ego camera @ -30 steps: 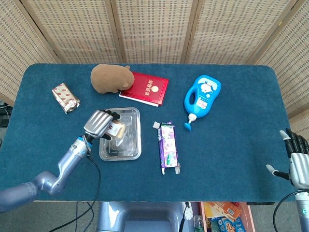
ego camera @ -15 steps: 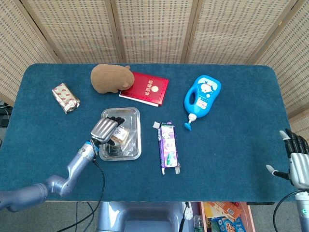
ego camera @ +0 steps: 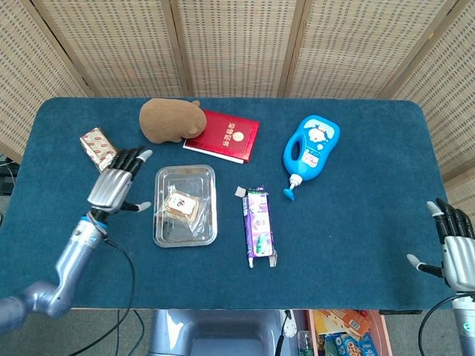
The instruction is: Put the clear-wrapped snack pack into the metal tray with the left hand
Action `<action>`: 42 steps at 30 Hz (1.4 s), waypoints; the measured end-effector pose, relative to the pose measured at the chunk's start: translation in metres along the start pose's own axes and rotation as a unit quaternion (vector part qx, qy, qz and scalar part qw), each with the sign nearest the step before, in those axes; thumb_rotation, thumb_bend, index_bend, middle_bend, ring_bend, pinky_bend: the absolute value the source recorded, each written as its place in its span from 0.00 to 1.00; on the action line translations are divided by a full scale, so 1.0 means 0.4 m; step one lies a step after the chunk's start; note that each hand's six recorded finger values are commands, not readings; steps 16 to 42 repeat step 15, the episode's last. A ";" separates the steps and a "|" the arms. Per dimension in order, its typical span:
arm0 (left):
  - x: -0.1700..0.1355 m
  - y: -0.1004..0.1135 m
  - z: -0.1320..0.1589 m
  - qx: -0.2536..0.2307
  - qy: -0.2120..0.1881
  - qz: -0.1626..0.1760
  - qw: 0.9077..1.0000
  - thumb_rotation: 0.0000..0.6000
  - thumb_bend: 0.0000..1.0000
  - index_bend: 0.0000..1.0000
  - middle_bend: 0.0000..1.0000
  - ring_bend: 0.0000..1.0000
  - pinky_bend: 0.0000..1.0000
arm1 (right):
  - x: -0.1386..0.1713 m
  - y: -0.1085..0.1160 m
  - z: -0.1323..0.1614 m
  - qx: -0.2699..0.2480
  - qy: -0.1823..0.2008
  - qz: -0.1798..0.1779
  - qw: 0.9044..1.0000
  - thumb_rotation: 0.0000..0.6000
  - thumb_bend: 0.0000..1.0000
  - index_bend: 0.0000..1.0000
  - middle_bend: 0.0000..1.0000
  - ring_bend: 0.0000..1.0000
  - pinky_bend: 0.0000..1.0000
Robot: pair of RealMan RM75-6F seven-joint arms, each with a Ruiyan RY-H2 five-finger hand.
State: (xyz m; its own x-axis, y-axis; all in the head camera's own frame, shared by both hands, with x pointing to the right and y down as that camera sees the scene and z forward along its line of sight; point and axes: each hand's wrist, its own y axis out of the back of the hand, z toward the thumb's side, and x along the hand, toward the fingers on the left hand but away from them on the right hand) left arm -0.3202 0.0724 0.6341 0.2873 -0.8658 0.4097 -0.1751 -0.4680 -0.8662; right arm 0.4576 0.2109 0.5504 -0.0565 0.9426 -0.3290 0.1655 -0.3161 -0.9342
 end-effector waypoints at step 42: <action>-0.384 0.075 -0.222 0.011 0.135 0.027 0.990 1.00 0.00 0.00 0.00 0.00 0.00 | 0.009 0.012 0.004 -0.002 0.005 -0.009 1.000 1.00 0.00 0.00 0.00 0.00 0.00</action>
